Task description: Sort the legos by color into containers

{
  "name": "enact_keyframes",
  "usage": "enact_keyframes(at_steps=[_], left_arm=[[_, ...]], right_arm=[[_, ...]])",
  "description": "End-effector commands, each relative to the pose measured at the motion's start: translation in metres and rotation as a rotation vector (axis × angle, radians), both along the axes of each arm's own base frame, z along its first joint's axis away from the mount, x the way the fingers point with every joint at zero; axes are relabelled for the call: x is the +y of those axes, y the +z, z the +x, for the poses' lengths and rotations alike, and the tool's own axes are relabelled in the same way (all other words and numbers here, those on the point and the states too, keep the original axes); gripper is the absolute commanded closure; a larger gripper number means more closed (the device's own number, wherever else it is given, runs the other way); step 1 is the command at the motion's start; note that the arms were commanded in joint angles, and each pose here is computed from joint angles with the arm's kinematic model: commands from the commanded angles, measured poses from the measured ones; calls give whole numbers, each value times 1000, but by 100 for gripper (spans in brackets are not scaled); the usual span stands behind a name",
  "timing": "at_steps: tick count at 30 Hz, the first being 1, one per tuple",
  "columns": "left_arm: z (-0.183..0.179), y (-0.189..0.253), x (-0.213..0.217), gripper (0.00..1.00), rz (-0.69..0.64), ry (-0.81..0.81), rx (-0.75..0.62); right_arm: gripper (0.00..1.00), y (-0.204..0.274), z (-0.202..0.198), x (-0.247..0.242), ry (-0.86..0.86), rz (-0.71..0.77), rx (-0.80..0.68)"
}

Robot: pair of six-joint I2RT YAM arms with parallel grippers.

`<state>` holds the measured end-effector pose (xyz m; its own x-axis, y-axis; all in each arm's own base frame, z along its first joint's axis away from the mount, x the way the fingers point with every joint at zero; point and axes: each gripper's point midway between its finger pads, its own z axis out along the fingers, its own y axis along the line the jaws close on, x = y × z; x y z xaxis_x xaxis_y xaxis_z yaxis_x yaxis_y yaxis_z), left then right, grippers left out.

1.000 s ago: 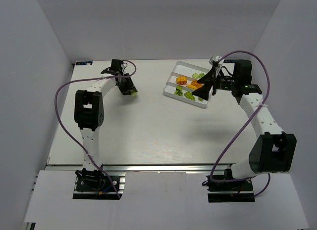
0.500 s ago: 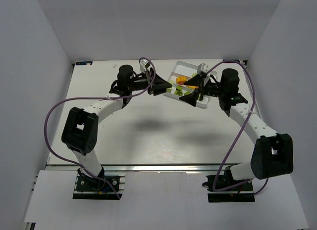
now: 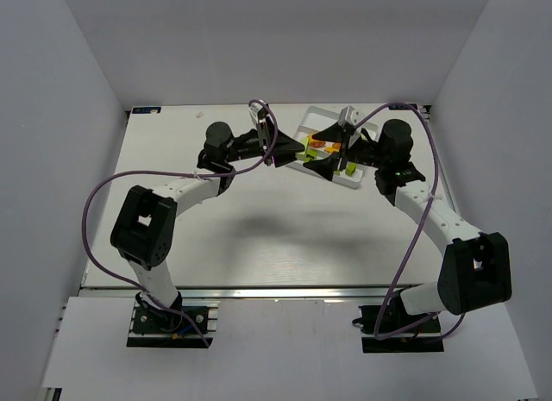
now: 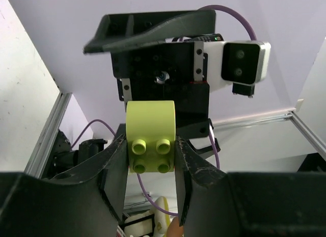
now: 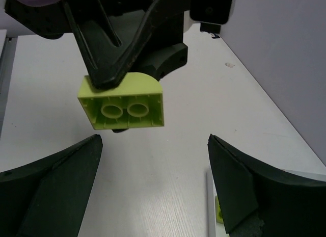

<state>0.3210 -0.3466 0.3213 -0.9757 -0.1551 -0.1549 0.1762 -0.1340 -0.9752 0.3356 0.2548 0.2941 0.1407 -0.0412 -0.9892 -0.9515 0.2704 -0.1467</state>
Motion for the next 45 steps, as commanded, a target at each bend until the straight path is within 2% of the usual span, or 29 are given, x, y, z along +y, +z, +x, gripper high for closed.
enact_keyframes(at_steps=[1, 12, 20, 23, 25, 26, 27, 28, 29, 30, 33, 34, 35, 40, 41, 43, 44, 45], left_arm=[[-7, 17, -3, 81, -40, -28, -51], [-9, 5, -2, 81, -34, -27, -34], [-9, -4, -2, 81, -29, -27, -17], [-8, -4, -2, 81, -32, -27, -21], [-8, -4, -2, 81, -33, -28, -18], [-8, -4, -2, 81, -33, -27, -16], [-8, -4, -2, 81, -34, -28, -16], [-8, -4, -2, 80, -35, -26, -14], [-8, -5, -2, 78, -35, -27, -13], [-9, -6, -2, 66, -34, -29, -10], [-9, -4, -1, 44, -39, -26, -8], [-9, -3, -1, 15, -40, -25, -9], [-4, -3, 2, 3, -39, -11, -8], [21, -10, 16, 2, 2, 73, 12], [35, -19, 23, 2, 49, 119, 65], [51, -35, 30, 2, 142, 187, 23], [56, -54, 35, 2, 247, 209, 120], [69, -64, 44, 2, 331, 281, 41]], right_arm=[[11, 33, -12, 9, 50, 40, -93], [11, 48, -22, 18, 61, 56, -114], [22, 52, -22, 21, 48, 64, -138], [32, 51, -23, 22, 61, 61, -135], [44, 50, -25, 24, 80, 56, -134], [50, 49, -25, 26, 88, 53, -130], [63, 49, -25, 26, 89, 52, -128], [70, 49, -24, 26, 89, 51, -128], [76, 48, -24, 26, 89, 50, -126], [88, 49, -24, 27, 88, 52, -128], [100, 49, -20, 24, 66, 52, -128], [100, 48, -17, 22, 51, 49, -130], [100, 44, -14, 20, 37, 40, -115], [100, 24, 16, 3, -95, -5, -64], [100, 16, 23, 0, -125, -26, -45], [100, -4, 54, -15, -266, -71, 4], [100, -2, 70, -22, -325, -92, -6], [100, -15, 88, -37, -427, -134, 30]])
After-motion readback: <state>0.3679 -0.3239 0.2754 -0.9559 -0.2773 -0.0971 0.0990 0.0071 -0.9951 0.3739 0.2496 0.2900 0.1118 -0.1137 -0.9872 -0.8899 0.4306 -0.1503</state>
